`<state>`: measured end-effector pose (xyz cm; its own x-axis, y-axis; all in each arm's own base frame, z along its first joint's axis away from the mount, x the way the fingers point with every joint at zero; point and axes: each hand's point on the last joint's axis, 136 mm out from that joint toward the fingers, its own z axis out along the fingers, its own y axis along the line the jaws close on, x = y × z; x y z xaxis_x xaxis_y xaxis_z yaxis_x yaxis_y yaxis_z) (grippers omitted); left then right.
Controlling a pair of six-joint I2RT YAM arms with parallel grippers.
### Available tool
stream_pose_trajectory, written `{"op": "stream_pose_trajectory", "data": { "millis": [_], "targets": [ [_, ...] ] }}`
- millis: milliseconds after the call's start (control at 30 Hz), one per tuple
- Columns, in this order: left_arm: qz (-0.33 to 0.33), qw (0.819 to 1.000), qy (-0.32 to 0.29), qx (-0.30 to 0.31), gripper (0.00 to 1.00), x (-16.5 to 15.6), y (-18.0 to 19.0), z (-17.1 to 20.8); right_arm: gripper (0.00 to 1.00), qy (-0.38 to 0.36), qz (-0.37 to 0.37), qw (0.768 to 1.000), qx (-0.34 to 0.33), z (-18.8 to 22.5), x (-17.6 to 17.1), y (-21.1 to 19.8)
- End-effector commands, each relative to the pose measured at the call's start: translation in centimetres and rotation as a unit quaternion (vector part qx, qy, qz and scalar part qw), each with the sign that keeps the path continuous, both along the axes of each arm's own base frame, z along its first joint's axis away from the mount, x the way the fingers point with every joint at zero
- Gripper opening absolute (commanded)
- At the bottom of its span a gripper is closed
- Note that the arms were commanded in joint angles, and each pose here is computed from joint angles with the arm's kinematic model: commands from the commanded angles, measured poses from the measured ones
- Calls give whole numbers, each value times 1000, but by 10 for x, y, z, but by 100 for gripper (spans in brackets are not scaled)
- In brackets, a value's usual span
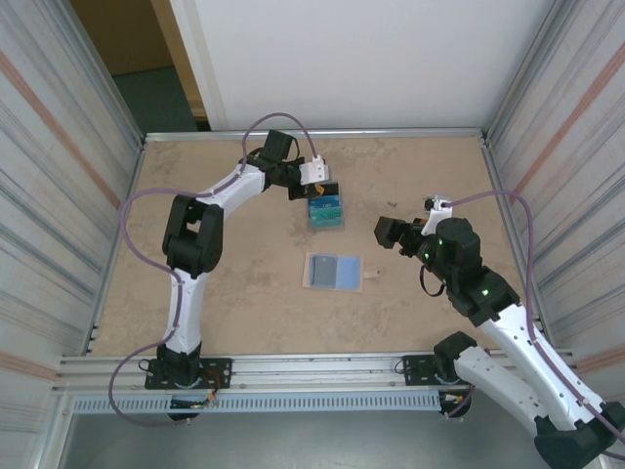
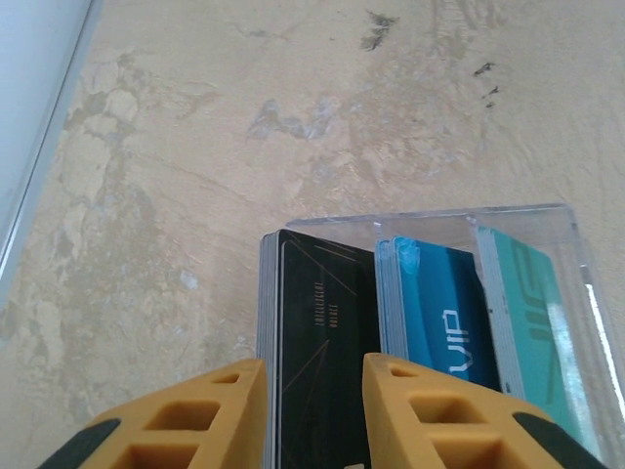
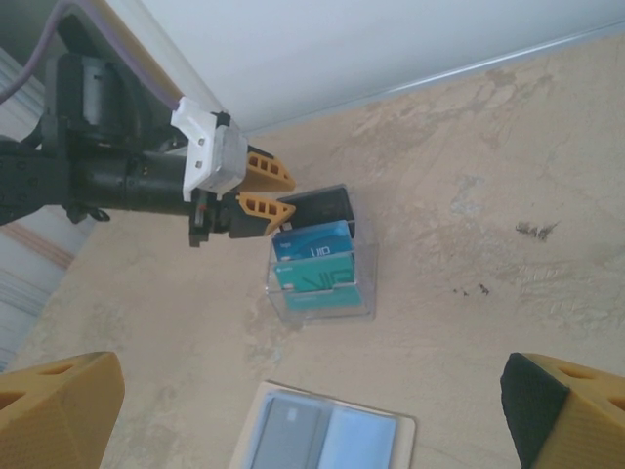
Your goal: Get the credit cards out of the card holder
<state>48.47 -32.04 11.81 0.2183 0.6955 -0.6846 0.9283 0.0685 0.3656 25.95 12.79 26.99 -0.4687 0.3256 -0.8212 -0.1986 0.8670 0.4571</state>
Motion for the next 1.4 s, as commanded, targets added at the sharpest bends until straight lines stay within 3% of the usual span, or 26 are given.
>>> {"op": "stream_pose_trajectory", "data": {
  "millis": [0,33,267,400,567,733,900,1067,1300,1367],
  "targets": [
    [7,999,-34,-6,32,1,-3,24,99,-2,1,1000,13,2,1,1],
    [8,999,-37,-9,32,1,-3,27,99,-2,1,1000,13,2,1,1],
    [48,997,-51,-40,67,2,2,60,100,11,-6,1000,7,-4,2,-1],
    [84,991,-78,-73,96,-6,12,89,97,43,-21,999,-3,-15,3,-4],
    [155,979,-83,-104,99,-22,35,111,90,91,-19,996,-16,-36,3,4],
    [243,956,-48,-155,99,-51,66,119,84,133,-22,989,-52,-59,-5,16],
    [350,910,-2,-221,99,-81,103,119,80,179,-12,980,-81,-83,-13,41],
    [444,856,29,-263,99,-108,143,109,66,229,26,963,-142,-117,-19,83],
    [524,786,69,-320,99,-133,192,93,56,275,87,927,-239,-159,-26,144],
    [555,756,84,-336,99,-137,208,84,56,286,104,918,-253,-170,-28,159]
  ]
}}
